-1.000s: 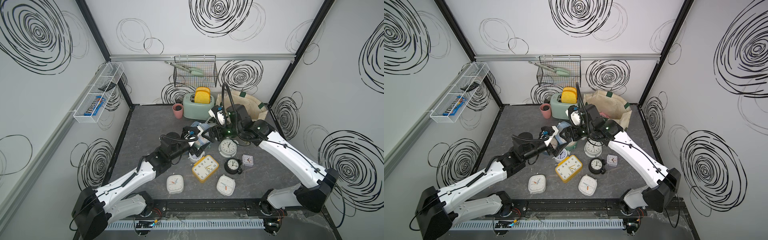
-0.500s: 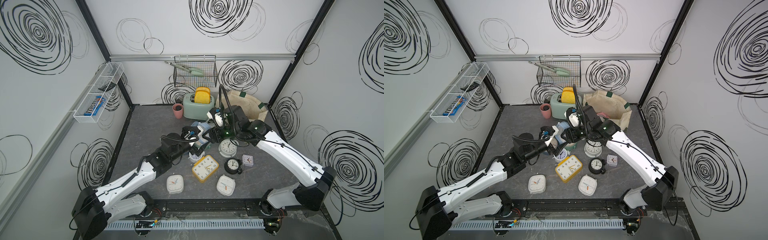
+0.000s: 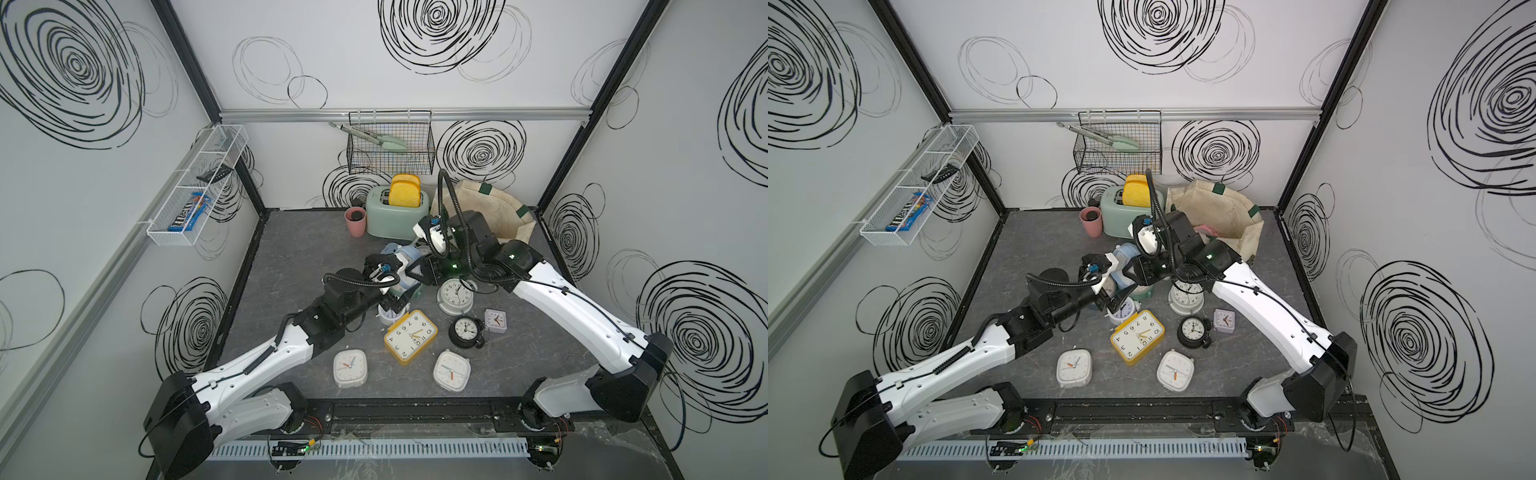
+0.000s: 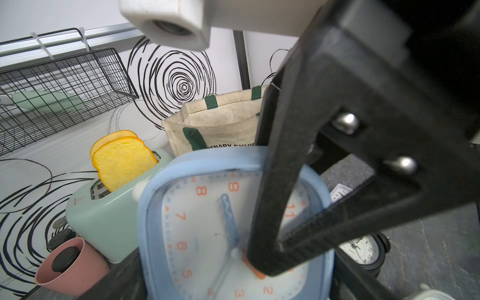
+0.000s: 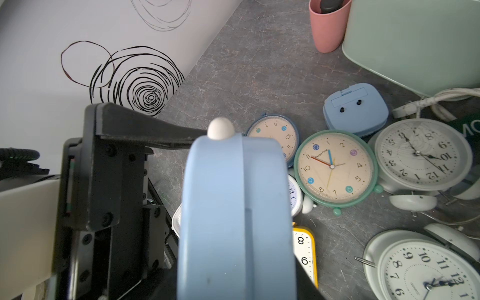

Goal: Put the alarm clock into the canvas bag
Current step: Pick up the alarm from the center of the board, then place the alarm at the canvas bag, then pick up the alarm from the center of the board.

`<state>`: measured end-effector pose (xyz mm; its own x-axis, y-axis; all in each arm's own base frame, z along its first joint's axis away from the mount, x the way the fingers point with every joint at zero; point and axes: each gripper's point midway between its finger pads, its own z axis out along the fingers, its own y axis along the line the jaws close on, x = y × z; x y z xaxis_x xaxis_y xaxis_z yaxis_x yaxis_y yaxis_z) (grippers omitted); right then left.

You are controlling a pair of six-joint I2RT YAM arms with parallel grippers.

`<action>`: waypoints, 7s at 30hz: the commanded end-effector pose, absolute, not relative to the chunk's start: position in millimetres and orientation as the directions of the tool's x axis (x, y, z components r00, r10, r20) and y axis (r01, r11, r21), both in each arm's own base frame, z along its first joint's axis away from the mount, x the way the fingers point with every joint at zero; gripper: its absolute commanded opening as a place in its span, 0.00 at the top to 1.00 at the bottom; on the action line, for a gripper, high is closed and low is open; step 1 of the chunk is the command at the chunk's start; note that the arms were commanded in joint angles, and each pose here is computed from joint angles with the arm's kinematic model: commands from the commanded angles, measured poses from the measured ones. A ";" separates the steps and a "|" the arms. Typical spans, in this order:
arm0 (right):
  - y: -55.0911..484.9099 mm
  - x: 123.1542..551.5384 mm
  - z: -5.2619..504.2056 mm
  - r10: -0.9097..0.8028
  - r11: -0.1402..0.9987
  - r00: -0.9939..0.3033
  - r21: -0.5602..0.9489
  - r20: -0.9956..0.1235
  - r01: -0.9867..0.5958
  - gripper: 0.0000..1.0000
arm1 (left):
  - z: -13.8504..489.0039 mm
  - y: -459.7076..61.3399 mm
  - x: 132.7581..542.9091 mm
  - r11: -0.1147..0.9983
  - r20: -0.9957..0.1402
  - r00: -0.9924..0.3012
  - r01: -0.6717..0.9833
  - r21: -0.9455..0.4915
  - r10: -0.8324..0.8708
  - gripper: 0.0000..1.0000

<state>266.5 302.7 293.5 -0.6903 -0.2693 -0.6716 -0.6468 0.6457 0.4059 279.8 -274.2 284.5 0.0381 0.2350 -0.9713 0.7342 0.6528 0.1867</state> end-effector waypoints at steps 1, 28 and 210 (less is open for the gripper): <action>276.6 283.7 289.0 -0.270 0.697 -0.662 0.333 -0.700 -0.636 0.91 | 311.4 -276.1 275.4 0.646 -0.987 0.090 0.747 0.157 0.136 0.04; 91.3 425.1 362.0 0.258 0.919 -0.485 0.367 -0.836 -0.144 0.98 | 328.1 -263.1 270.6 0.710 -0.999 -0.041 0.703 -0.039 -0.014 0.04; 230.9 244.3 282.1 -0.063 0.720 -0.599 0.379 -0.799 -0.582 0.03 | 69.9 -176.3 164.4 0.981 -0.360 -0.926 -0.158 0.108 -0.110 0.03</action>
<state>237.2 233.0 252.3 -0.6383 -0.1298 -0.7588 -0.5661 0.7471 0.3483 135.8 -163.4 42.7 -0.9678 -0.1363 -0.2115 -0.1659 0.9776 0.1293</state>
